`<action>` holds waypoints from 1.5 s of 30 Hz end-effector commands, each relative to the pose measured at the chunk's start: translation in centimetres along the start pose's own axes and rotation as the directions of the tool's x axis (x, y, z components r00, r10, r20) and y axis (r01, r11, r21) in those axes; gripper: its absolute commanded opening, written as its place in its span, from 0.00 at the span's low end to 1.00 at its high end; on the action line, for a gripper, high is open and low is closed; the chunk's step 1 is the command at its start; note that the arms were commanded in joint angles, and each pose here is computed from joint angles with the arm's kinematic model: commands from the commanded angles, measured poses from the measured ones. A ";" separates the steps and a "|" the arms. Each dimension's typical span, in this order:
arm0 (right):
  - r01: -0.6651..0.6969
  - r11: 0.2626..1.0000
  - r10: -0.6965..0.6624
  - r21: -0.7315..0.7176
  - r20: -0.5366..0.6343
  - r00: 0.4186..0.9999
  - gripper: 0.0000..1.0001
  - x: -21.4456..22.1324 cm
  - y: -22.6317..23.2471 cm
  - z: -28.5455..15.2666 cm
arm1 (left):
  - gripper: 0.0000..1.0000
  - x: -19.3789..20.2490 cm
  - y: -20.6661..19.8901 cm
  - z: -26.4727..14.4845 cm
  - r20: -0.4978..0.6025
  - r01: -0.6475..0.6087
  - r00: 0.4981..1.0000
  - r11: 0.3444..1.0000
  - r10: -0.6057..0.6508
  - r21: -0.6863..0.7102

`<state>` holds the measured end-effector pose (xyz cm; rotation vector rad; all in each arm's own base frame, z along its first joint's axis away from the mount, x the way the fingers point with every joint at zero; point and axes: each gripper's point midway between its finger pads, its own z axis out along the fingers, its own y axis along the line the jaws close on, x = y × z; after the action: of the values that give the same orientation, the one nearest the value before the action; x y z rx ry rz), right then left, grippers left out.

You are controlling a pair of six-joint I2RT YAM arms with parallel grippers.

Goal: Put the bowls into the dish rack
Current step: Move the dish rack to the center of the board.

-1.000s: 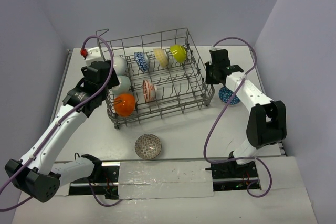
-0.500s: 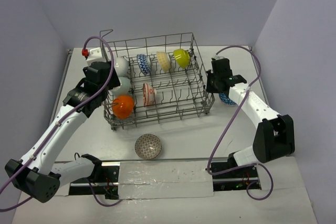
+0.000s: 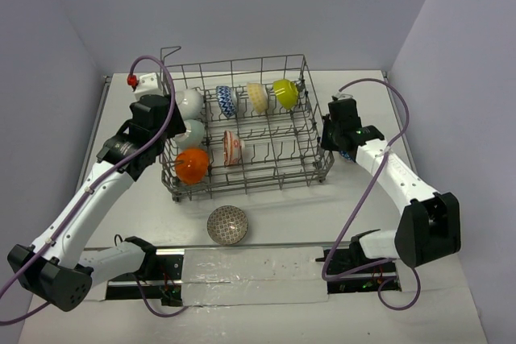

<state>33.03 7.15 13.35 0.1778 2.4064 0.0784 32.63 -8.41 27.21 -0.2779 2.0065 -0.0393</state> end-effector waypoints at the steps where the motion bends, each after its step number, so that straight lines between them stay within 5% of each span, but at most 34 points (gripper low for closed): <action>1: -0.178 0.977 0.148 0.121 0.221 0.964 0.00 -4.3 -2.8 -1.4 | 0.61 -1.0 -0.5 -0.2 0.037 0.012 0.999 0.999 -0.013 0.036; 23: -0.382 0.912 0.335 0.152 0.266 0.904 0.00 -5.4 -2.9 0.6 | 0.60 -0.8 -1.3 0.0 0.020 0.001 1.000 0.997 -0.003 0.072; 45: -0.439 0.887 0.393 0.143 0.264 0.881 0.00 -4.2 -2.6 1.3 | 0.59 -0.4 -1.8 0.0 0.005 -0.002 1.000 0.995 0.002 0.096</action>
<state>33.87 6.96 13.30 0.4494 2.3458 0.0963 32.63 -9.83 27.06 -0.2265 2.0243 -0.1170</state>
